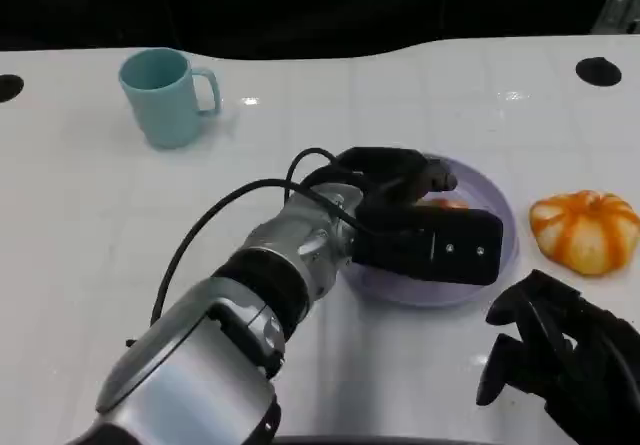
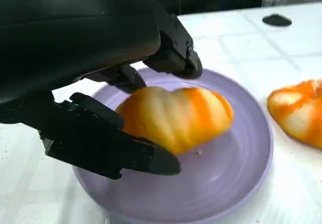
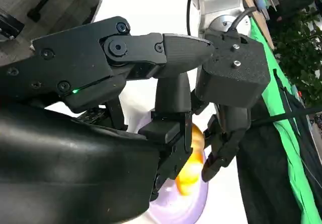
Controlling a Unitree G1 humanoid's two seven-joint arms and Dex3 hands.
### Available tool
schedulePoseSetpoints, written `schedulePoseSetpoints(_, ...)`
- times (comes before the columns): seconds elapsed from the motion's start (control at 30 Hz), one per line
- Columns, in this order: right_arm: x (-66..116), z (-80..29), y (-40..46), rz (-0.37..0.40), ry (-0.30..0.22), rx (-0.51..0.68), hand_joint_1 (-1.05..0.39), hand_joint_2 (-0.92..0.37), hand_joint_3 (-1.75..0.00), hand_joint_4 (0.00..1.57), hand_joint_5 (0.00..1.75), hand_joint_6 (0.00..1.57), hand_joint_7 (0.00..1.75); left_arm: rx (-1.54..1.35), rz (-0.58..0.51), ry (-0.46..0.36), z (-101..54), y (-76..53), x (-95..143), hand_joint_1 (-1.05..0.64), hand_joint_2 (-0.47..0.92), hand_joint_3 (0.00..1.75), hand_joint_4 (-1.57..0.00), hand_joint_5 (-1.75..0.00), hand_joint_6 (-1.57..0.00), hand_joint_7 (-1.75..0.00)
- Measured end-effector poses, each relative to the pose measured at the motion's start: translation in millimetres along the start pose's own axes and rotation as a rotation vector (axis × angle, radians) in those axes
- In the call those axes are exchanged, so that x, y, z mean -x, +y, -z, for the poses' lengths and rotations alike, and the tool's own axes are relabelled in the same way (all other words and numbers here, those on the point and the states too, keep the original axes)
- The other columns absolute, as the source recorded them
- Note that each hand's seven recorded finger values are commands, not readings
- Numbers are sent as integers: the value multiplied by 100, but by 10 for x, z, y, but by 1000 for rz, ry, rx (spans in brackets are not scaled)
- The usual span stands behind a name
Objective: Grasp the bread from the table and place it into the plate.
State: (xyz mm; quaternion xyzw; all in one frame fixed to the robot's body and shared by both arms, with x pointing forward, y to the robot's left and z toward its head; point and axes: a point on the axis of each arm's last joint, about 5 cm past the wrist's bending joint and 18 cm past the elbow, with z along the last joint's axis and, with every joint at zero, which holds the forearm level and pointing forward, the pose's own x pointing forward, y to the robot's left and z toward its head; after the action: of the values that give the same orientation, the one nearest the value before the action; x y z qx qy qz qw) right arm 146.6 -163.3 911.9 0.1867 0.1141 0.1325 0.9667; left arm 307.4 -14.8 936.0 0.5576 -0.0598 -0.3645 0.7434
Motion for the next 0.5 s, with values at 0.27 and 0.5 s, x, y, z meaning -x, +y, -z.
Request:
schedulePoseSetpoints(0.27, 0, 0, 0, -2, -2, -1, -44, -92, -39, 64, 175, 49, 161, 7, 158, 36, 91, 73, 18, -94, 92, 47, -5, -2, -12, -2)
schedulePoseSetpoints(0.5, -2, 1, -5, -4, -8, 1, -44, -92, -40, 63, 175, 48, 161, 76, 107, 1, 168, 182, 50, -91, 92, 48, -9, -4, -14, -2)
